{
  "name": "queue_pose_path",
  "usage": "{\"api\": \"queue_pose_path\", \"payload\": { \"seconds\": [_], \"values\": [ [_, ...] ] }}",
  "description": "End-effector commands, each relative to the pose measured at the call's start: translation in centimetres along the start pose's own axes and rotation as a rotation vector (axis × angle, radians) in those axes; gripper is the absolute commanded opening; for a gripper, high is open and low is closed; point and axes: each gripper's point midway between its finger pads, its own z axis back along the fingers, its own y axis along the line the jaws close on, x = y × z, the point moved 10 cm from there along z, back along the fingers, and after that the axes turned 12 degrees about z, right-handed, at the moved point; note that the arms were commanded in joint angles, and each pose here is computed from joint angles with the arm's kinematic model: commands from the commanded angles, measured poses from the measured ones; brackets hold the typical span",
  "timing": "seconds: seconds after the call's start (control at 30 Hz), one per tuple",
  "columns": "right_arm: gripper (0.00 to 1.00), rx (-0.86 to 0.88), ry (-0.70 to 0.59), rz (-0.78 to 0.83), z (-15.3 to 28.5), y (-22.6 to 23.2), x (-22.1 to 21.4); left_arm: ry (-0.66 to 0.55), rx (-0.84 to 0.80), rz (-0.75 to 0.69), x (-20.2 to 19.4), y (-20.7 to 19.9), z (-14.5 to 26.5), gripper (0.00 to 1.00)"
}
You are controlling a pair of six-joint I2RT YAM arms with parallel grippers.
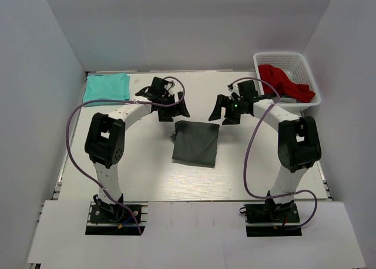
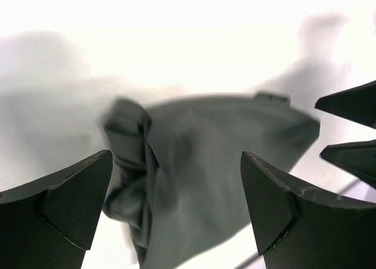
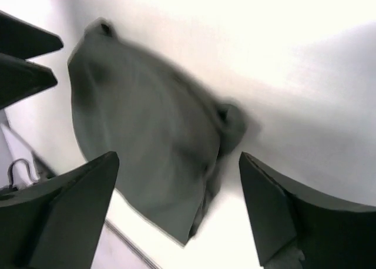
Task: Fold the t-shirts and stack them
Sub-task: Fold the long partially folded tshirt into a neat square, then put the neatly folded tshirt into the corner of the board with the left arm
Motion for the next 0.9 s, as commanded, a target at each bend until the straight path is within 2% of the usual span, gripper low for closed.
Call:
{"api": "queue_pose_path", "payload": {
  "seconds": [0.0, 0.13, 0.17, 0.27, 0.3, 0.4, 0.57, 0.8, 0.87],
  "values": [
    [0.9, -0.006, -0.155, 0.127, 1.1, 1.0, 4.9, -0.152, -0.035, -0.061, 2.9, -2.3, 2.3, 1.0],
    [0.9, 0.012, -0.191, 0.146, 2.6, 2.2, 3.7, -0.181, -0.113, -0.112, 2.1, -3.4, 4.1, 1.0],
    [0.9, 0.022, -0.242, 0.173, 4.1, 3.1, 3.8, -0.167, -0.132, -0.134, 1.2, -3.6, 4.5, 1.0],
    [0.9, 0.064, -0.202, 0.154, 3.6, 2.8, 0.6, -0.088, -0.256, -0.167, -0.3, -3.8, 4.2, 1.0],
    [0.9, 0.096, -0.259, 0.18, 4.8, 3.8, 0.7, -0.05, -0.312, -0.172, -0.7, -4.1, 4.2, 1.0],
    [0.9, 0.245, -0.242, 0.194, 4.4, 4.6, -1.3, -0.02, -0.364, -0.179, -1.1, -4.3, 3.3, 1.0],
    [0.9, 0.335, -0.229, 0.172, 1.8, 3.6, -1.5, 0.053, -0.323, -0.142, -1.7, -2.9, -0.2, 1.0],
    [0.9, 0.292, -0.178, 0.071, -3.5, -0.3, 0.1, 0.117, -0.224, -0.067, -1.9, 0.5, -3.8, 1.0],
    [0.9, 0.331, -0.151, 0.052, -5.4, -1.3, -0.1, 0.146, -0.19, -0.038, -2.0, 1.8, -5.2, 1.0]
  ]
}}
